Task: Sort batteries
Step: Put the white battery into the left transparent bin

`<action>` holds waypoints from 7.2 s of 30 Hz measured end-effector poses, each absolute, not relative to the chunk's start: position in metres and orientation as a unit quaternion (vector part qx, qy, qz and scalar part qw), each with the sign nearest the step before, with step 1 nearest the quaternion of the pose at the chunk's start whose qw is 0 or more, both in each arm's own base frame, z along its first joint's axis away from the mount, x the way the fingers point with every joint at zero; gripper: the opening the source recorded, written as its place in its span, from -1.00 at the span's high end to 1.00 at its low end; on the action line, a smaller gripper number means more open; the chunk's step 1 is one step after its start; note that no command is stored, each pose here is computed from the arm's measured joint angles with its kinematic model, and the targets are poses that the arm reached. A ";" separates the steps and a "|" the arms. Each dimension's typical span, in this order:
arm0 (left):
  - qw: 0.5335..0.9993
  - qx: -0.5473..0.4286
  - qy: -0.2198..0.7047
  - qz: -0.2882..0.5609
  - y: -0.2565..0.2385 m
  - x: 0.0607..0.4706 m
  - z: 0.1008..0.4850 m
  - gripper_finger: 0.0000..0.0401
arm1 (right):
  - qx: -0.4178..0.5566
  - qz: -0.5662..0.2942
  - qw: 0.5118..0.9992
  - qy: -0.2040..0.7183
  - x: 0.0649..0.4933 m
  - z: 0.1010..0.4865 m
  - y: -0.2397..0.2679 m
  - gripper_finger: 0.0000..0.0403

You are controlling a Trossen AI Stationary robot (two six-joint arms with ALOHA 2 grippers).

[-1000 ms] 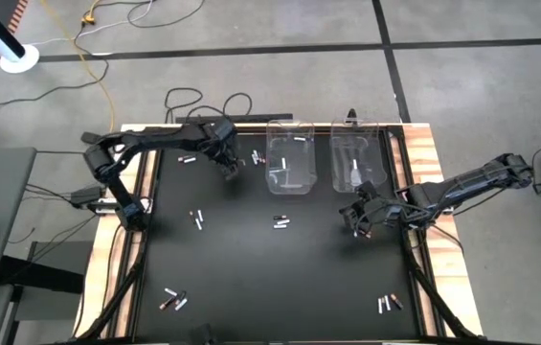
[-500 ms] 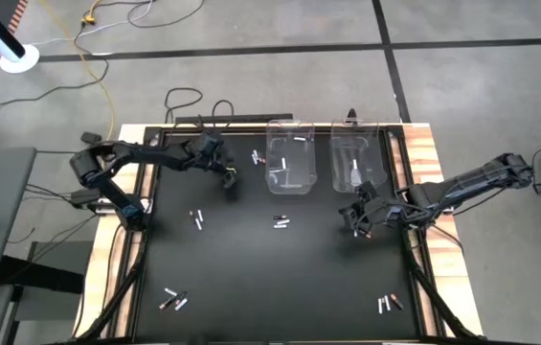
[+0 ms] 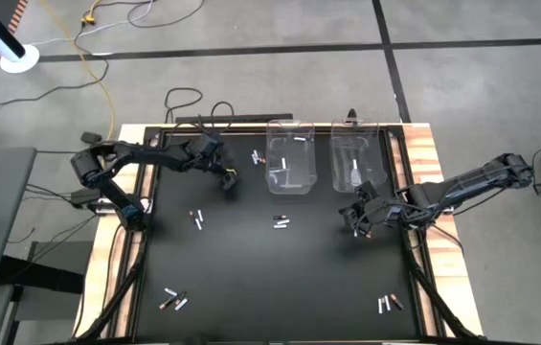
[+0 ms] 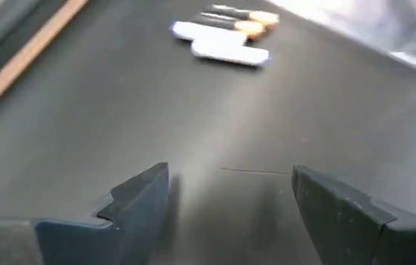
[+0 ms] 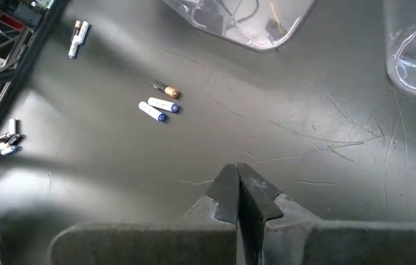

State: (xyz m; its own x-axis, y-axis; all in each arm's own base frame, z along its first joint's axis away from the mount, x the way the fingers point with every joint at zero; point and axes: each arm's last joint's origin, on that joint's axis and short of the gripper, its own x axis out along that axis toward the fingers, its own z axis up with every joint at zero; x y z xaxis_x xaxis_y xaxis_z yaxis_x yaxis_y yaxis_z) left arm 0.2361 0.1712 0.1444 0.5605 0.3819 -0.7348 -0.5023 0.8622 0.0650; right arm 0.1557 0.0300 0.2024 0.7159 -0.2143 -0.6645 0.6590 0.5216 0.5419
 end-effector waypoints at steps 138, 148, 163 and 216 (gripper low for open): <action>0.914 0.016 0.312 0.258 0.183 0.296 0.106 -0.64 | 0.385 -0.268 0.832 0.298 0.151 0.199 0.031 0.91; 0.904 -0.016 0.342 0.257 0.189 0.303 0.114 -0.64 | 0.391 -0.269 0.829 0.295 0.152 0.199 0.031 0.91; 0.902 -0.012 0.359 0.242 0.190 0.303 0.113 -0.46 | 0.394 -0.268 0.829 0.292 0.152 0.199 0.031 0.91; 0.895 -0.056 0.358 0.260 0.176 0.280 0.171 -0.04 | 0.386 -0.263 0.834 0.294 0.152 0.200 0.031 0.91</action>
